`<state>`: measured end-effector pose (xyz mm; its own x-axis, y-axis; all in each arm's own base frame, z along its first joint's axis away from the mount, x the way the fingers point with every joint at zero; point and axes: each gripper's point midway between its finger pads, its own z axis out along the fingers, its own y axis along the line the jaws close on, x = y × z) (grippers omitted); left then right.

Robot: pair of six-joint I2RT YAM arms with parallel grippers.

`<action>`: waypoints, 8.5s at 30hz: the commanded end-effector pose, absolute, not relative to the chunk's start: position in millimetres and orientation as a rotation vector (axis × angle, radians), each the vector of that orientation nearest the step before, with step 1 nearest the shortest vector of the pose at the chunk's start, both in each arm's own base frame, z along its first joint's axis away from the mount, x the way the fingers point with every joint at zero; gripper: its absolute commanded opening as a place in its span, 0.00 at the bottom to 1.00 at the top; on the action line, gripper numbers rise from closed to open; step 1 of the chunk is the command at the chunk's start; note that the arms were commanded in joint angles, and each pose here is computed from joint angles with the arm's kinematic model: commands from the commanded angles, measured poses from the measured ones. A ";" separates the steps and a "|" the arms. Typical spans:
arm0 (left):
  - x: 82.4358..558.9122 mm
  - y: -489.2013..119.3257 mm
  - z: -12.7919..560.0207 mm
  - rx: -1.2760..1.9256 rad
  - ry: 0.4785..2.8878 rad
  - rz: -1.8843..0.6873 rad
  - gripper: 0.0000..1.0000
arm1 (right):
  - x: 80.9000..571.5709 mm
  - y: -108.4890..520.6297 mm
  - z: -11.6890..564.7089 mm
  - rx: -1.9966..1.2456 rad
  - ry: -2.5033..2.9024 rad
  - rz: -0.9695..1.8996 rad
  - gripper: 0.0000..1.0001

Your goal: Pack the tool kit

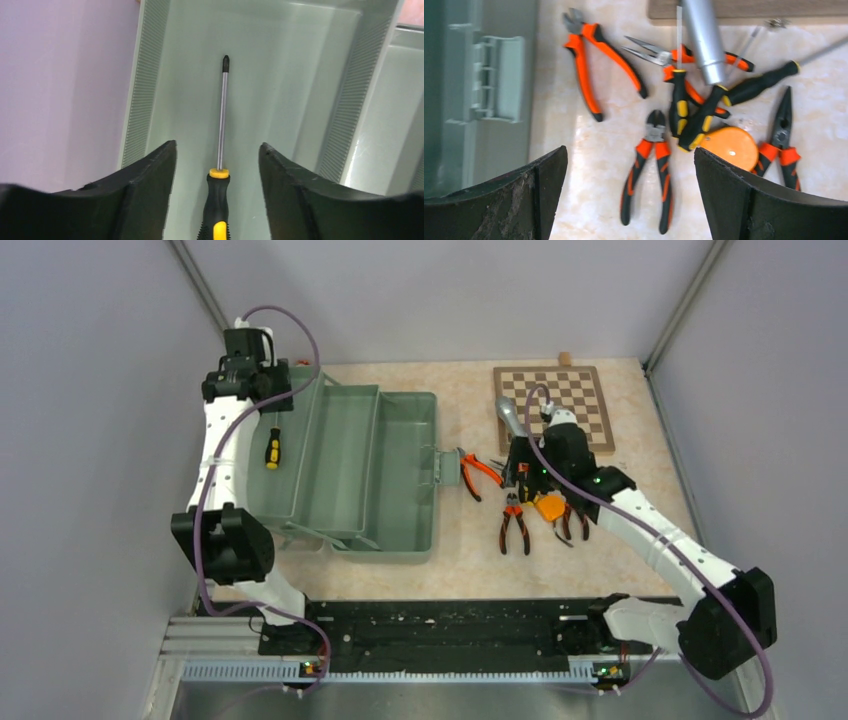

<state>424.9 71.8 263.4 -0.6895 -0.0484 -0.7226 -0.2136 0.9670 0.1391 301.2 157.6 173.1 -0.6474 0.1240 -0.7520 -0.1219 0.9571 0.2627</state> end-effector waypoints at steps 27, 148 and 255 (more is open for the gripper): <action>306.8 -125.8 361.5 0.058 1.873 -0.740 0.82 | 332.3 115.2 31.0 0.539 2.555 0.435 0.43; 404.9 -8.2 371.4 -0.109 2.029 -0.038 0.93 | 318.7 140.4 133.0 0.154 2.298 0.303 0.72; 360.7 5.6 345.2 -0.047 2.159 0.209 0.00 | 291.8 209.9 259.6 -0.083 1.986 0.603 0.93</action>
